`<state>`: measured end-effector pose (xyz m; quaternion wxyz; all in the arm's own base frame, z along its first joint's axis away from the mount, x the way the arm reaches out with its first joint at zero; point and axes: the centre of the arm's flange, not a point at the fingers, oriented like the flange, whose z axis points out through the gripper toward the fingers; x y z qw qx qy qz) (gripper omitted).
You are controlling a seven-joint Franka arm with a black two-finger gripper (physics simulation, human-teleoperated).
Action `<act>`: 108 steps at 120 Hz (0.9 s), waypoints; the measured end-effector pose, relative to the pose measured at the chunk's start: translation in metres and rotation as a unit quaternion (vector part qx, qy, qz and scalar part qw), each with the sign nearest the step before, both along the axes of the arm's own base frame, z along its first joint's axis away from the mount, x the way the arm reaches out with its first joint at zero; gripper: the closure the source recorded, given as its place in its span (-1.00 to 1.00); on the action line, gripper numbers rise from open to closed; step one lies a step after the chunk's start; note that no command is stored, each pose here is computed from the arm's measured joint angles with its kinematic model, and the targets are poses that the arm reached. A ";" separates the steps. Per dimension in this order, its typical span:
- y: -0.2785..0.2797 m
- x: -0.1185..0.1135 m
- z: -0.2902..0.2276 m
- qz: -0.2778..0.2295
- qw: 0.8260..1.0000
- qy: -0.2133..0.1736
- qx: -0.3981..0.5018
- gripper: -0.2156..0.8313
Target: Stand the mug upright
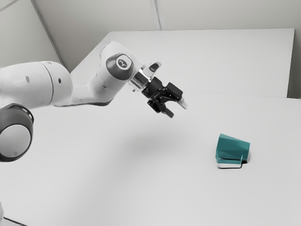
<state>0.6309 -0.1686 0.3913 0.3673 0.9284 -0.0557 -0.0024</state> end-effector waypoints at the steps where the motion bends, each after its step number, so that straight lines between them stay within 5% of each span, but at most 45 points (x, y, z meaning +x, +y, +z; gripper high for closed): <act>1: -0.001 0.000 -0.002 0.000 1.000 0.000 -0.001 -0.59; 49: -0.102 -0.013 -0.069 0.012 0.996 0.038 -0.079 -0.59; 108: -0.139 -0.026 -0.126 0.071 0.981 0.089 -0.154 -0.48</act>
